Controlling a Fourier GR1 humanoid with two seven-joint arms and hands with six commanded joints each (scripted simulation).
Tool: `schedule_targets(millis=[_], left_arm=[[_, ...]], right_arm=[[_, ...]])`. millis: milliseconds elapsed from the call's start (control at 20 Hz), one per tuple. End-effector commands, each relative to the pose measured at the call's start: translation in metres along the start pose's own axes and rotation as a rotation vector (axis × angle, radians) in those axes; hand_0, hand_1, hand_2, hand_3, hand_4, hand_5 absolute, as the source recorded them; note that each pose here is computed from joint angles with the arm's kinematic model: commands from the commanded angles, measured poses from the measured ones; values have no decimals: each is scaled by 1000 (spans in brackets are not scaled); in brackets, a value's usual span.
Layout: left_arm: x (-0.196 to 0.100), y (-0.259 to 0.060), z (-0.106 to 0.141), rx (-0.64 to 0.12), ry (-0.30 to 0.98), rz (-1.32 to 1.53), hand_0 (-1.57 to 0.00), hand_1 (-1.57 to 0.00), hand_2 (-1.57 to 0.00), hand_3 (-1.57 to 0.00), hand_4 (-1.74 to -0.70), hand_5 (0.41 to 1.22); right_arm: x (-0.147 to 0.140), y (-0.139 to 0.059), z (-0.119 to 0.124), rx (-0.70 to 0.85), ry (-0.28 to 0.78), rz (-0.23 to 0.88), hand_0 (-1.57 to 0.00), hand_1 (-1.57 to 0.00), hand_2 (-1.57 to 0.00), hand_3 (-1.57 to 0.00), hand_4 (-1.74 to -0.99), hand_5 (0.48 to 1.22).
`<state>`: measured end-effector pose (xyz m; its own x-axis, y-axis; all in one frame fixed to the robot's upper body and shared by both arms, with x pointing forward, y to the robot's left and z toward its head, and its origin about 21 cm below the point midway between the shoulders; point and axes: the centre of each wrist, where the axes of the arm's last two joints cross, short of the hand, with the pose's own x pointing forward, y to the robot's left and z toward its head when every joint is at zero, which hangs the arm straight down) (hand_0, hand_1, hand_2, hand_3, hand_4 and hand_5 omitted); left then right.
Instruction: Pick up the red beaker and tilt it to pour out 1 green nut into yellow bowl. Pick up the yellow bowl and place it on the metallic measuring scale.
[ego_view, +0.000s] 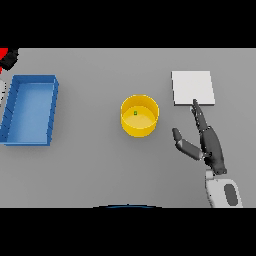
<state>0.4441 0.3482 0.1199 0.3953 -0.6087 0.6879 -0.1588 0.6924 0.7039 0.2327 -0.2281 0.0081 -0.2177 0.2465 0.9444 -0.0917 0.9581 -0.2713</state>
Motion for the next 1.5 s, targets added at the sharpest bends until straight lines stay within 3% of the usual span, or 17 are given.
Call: schedule_targets(millis=[0, 100, 300, 400, 450, 500, 650, 850, 1100, 1150, 1300, 1450], left_arm=[[-10, -5, 4, 1, 32, 9, -1571, -1571, -1571, -1570, -1741, 1221], [-22, -12, 16, -5, 39, 34, -1571, -1571, -1571, -1571, -1741, 1151], [-32, -20, 42, -12, 79, 64, -1571, -1571, -1571, -1571, -1741, 925], [-30, -14, 52, -32, 106, 68, -1571, -1571, -1526, -1525, -1521, 818], [-29, -11, 57, -80, 65, 48, -1469, -1344, -1276, -1318, -1369, 774], [-33, -7, 64, -120, 43, 53, -1175, -1075, -1021, -1055, -1232, 737], [-30, -4, 71, -234, 49, 57, -601, -550, -522, -539, -976, 664], [-34, -5, 72, -256, 91, -72, -246, -225, -213, -220, -828, 627], [-33, -5, 70, -213, 31, -82, -80, -73, -69, -72, -776, 631], [-29, -5, 70, -207, 13, -64, -64, -58, -55, -57, -778, 633], [-31, -8, 73, -214, -35, -5, -32, -29, -28, -29, -786, 652], [-30, -15, 76, -221, -49, 19, -16, -15, -14, -14, -799, 666]], right_arm=[[-1, -3, -1, -2, 5, 11, 1, 1, 1, 1, -1166, 676], [-1, -3, 0, 5, 4, 8, 1, 1, 1, 1, -1174, 676], [3, -3, -3, 5, 8, 7, 1, 1, 1, 1, -1157, 671], [0, -5, -3, 1, 24, -3, 1, 1, 1, 1, -1155, 670], [0, -3, -3, 1, 20, -7, 1, 1, 1, 1, -1153, 670], [1, -1, -3, 0, 17, -9, 1, 1, 1, 1, -1151, 670], [0, -2, 2, 0, 11, -9, 1, 1, 1, 1, -1153, 670], [1, -2, -3, -3, 14, 18, 1, 1, 1, 1, -1156, 665], [4, -1, -5, -8, 29, 39, 1, 1, 1, 1, -1144, 644], [6, -1, -7, -11, 65, 91, 1, 1, 1, 1, -1131, 631], [10, -3, -14, 118, -5, 173, 1, 1, 1, 1, -1080, 662], [21, -12, -39, 255, -6, 401, 1, 1, 1, 1, -1122, 649]])
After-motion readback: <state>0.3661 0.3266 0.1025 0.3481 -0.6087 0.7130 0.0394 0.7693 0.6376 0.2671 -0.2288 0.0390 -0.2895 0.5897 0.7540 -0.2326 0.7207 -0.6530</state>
